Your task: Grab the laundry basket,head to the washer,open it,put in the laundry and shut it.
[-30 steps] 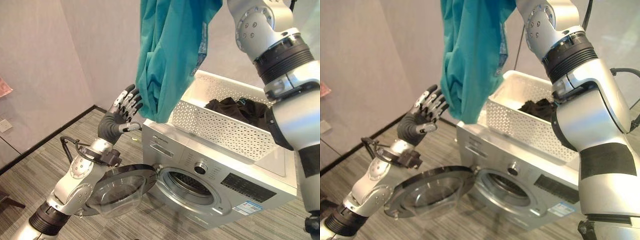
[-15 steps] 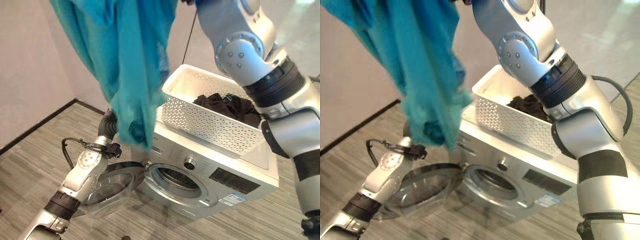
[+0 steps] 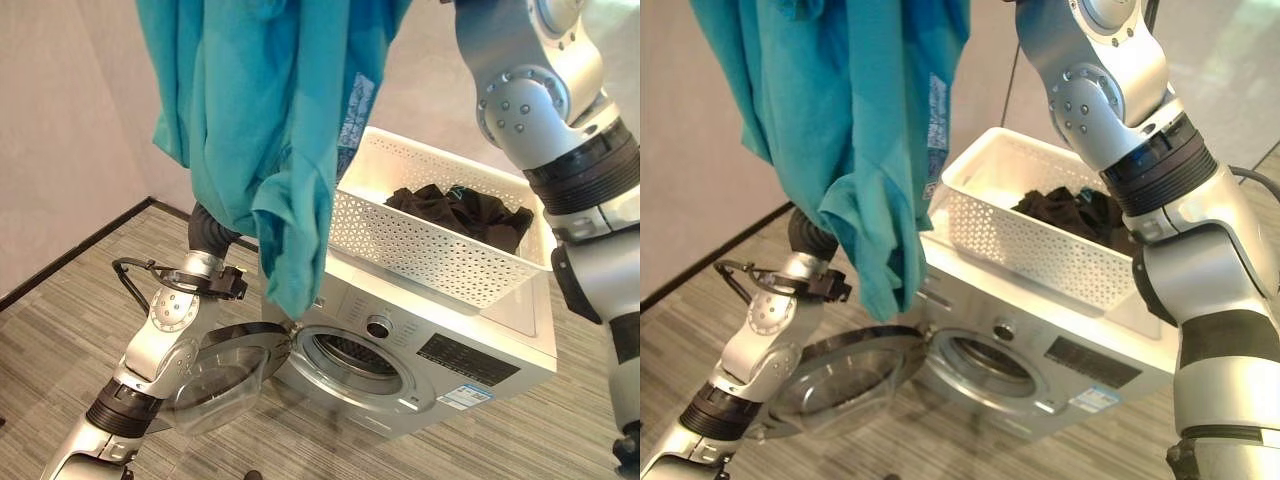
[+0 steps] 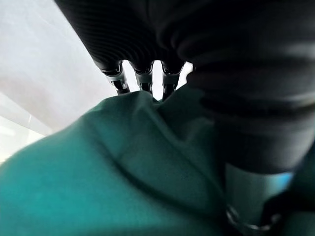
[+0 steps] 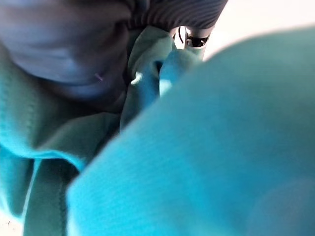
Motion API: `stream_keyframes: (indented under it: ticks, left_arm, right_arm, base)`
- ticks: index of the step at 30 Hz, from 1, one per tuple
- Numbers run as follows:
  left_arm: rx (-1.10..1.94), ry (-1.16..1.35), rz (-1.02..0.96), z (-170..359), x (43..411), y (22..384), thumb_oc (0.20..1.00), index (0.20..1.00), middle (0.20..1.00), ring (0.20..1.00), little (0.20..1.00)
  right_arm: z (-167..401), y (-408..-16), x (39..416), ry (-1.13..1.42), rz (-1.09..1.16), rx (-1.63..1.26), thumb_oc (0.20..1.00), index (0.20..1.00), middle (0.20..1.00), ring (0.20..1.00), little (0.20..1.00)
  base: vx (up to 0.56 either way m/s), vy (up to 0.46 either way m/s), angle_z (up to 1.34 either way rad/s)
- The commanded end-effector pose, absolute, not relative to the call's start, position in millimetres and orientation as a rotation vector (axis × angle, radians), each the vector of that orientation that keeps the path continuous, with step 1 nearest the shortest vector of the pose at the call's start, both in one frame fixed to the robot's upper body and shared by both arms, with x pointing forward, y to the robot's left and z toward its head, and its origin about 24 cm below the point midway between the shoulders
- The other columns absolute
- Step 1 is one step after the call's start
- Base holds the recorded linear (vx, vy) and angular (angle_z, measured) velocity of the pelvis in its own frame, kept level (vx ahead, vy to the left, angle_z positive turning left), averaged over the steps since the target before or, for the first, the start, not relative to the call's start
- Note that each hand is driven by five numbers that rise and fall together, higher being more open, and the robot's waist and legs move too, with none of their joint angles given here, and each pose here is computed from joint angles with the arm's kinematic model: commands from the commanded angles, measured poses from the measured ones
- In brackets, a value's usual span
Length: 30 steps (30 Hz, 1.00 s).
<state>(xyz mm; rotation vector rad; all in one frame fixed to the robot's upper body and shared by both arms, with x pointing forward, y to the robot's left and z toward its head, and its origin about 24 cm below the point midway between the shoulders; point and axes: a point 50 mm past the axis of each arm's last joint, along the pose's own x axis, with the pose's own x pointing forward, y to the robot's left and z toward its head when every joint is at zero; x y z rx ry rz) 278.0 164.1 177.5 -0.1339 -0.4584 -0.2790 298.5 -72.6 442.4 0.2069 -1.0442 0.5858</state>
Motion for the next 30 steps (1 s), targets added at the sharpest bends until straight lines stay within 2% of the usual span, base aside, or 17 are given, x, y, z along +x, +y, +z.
stream_keyframes:
  ticks: [1, 8, 15, 20, 26, 30]
  left_arm:
    - [-0.132, -0.576, -0.277, 195, 267, 178, 1.000, 1.000, 1.000, 1.000, 1.000]
    - [-0.143, -0.584, -0.274, 196, 267, 177, 1.000, 1.000, 1.000, 1.000, 1.000]
    - [-0.248, -0.590, -0.299, 198, 267, 170, 1.000, 1.000, 1.000, 1.000, 1.000]
    - [-0.390, -0.568, -0.393, 195, 270, 150, 1.000, 1.000, 1.000, 1.000, 1.000]
    - [-0.402, -0.559, -0.392, 193, 269, 150, 1.000, 1.000, 1.000, 1.000, 1.000]
    - [-0.434, -0.538, -0.413, 189, 267, 152, 1.000, 1.000, 1.000, 1.000, 1.000]
  right_arm:
    - [463, -88, 290, -1.131, 0.532, 0.223, 0.200, 0.200, 0.200, 0.200, 0.200]
    - [427, -85, 296, -1.061, 0.586, 0.138, 0.200, 0.200, 0.200, 0.200, 0.200]
    - [391, -90, 277, -1.077, 0.696, -0.098, 0.200, 0.200, 0.200, 0.200, 0.200]
    - [353, -115, 276, -1.063, 0.596, -0.250, 0.200, 0.200, 0.200, 0.200, 0.200]
    - [338, -119, 272, -1.061, 0.572, -0.332, 0.200, 0.200, 0.200, 0.200, 0.200]
    - [334, -129, 269, -1.103, 0.477, -0.555, 0.200, 0.200, 0.200, 0.200, 0.200]
  base:
    - [0.00, 0.000, 0.00]
    - [0.00, 0.000, 0.00]
    - [0.00, 0.000, 0.00]
    - [0.00, 0.000, 0.00]
    - [0.00, 0.000, 0.00]
    - [0.00, 0.000, 0.00]
